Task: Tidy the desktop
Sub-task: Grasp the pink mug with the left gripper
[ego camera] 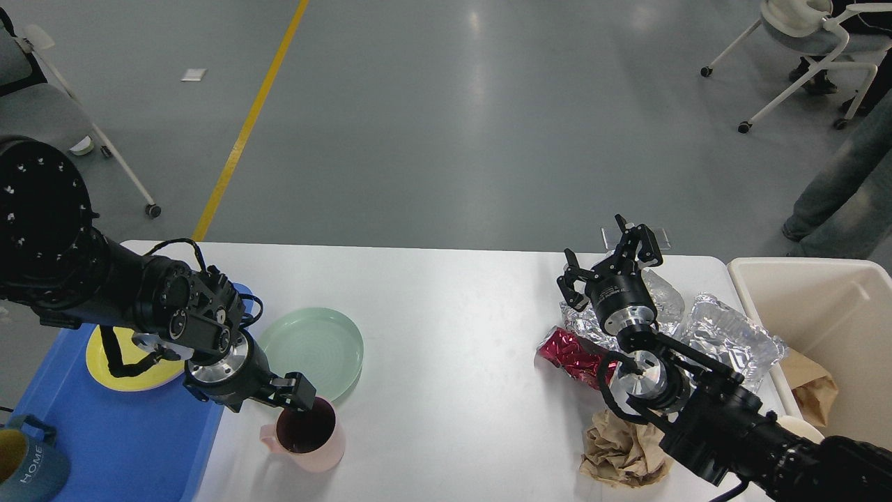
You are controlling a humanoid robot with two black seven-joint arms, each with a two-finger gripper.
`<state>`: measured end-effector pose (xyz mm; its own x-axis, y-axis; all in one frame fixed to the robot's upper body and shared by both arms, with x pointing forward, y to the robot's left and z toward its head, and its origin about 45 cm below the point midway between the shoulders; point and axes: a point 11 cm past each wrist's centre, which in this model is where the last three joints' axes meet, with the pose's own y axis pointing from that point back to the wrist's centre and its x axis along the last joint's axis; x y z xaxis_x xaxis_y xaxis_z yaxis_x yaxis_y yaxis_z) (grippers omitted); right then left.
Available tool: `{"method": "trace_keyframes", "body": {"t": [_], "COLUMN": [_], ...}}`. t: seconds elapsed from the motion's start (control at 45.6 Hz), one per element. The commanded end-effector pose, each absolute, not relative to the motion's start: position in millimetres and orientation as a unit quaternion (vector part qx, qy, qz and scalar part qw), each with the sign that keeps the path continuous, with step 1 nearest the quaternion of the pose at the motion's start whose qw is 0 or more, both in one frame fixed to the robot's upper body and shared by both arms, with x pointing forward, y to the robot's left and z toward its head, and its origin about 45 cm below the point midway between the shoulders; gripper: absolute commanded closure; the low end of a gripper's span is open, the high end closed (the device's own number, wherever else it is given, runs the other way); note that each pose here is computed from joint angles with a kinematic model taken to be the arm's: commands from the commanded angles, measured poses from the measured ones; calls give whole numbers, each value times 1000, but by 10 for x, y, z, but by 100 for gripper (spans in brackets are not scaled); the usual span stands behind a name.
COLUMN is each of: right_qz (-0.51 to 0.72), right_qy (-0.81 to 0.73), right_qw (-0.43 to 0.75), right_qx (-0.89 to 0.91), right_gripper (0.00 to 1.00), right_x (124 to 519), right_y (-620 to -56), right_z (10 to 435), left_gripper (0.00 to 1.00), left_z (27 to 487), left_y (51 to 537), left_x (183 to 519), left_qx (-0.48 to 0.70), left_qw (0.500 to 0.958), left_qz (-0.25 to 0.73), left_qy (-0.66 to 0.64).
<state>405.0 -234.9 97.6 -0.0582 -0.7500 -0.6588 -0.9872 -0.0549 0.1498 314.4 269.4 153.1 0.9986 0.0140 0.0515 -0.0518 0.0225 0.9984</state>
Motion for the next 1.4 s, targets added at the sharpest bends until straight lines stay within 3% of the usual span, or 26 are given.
{"method": "trace_keyframes", "body": {"t": [0.0, 0.285, 0.701, 0.789, 0.92, 1.03, 1.117, 1.38], "right_qz": [306, 307, 307, 306, 306, 307, 306, 306], "right_qy": [660, 660, 660, 660, 660, 660, 660, 660], "right_qw": [193, 193, 193, 193, 193, 193, 193, 193], "right_qx": [-658, -658, -658, -658, -658, -658, -658, -658], "right_gripper": [0, 0, 0, 0, 0, 0, 0, 0], "right_x": [4050, 4050, 4050, 4050, 4050, 4049, 4050, 4050], "right_y": [-2353, -2349, -2349, -2353, -2353, -2352, -2353, -2353], "right_z": [974, 976, 976, 974, 974, 973, 974, 974], "left_gripper": [4, 6, 24, 37, 70, 82, 100, 100], "left_z": [1444, 1249, 1028, 989, 916, 895, 909, 951], "left_y": [2623, 2621, 2679, 2686, 2724, 2708, 2699, 2676], "left_x": [3130, 3010, 3028, 2983, 2914, 2897, 2914, 2942], "left_qx": [690, 688, 699, 700, 702, 701, 700, 698], "left_qw": [723, 724, 708, 708, 706, 707, 708, 709], "left_qz": [32, 36, 90, 87, 87, 89, 90, 90], "left_qy": [-23, -17, -44, -39, -31, -31, -33, -36]}}
